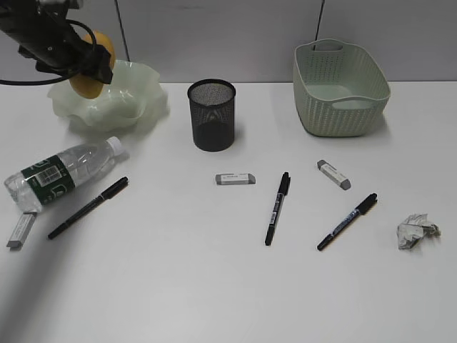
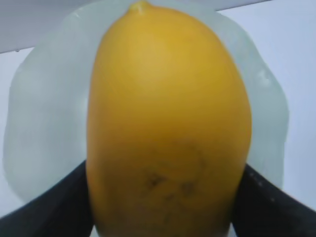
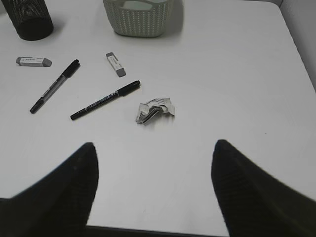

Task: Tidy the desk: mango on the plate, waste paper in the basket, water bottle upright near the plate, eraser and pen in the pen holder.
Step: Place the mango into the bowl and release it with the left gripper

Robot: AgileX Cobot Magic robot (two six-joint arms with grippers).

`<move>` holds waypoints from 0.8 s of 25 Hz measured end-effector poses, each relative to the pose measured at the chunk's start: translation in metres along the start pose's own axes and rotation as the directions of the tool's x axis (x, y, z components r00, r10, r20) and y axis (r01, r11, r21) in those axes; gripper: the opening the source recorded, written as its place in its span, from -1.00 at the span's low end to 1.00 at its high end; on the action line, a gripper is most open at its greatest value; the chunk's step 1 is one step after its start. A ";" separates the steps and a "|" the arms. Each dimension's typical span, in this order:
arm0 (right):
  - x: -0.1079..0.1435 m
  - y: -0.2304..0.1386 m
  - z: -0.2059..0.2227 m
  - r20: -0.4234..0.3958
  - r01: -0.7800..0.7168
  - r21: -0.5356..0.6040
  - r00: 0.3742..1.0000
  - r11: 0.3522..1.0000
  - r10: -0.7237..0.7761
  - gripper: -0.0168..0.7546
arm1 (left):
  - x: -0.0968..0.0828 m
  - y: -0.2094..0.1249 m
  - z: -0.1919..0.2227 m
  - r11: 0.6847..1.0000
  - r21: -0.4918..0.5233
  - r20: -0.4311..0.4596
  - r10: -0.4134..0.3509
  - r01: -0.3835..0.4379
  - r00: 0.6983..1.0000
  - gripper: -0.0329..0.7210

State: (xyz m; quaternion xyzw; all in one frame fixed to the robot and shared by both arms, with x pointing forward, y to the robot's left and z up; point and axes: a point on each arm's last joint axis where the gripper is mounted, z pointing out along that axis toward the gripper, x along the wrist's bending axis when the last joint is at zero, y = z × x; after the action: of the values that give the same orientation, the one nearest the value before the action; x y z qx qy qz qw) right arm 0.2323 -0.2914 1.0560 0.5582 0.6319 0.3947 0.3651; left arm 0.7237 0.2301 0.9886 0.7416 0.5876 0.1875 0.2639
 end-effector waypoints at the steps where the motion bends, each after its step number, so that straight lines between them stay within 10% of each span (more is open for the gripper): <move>1: 0.000 0.000 0.000 0.000 0.000 0.000 1.000 1.000 0.000 0.51 | 0.001 -0.002 0.009 1.000 -0.012 -0.003 -0.005 0.005 1.000 0.59; 20: 0.000 0.000 0.000 0.000 0.000 0.000 1.000 1.000 0.000 0.51 | 0.004 -0.015 0.057 0.996 -0.077 -0.014 -0.044 0.042 0.999 0.80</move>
State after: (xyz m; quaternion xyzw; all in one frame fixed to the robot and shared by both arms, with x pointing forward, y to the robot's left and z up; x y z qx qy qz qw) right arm 0.2323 -0.2914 1.0560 0.5582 0.6319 0.3947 0.3651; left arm 0.7466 0.2269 0.9342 0.7166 0.5979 0.2099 0.2915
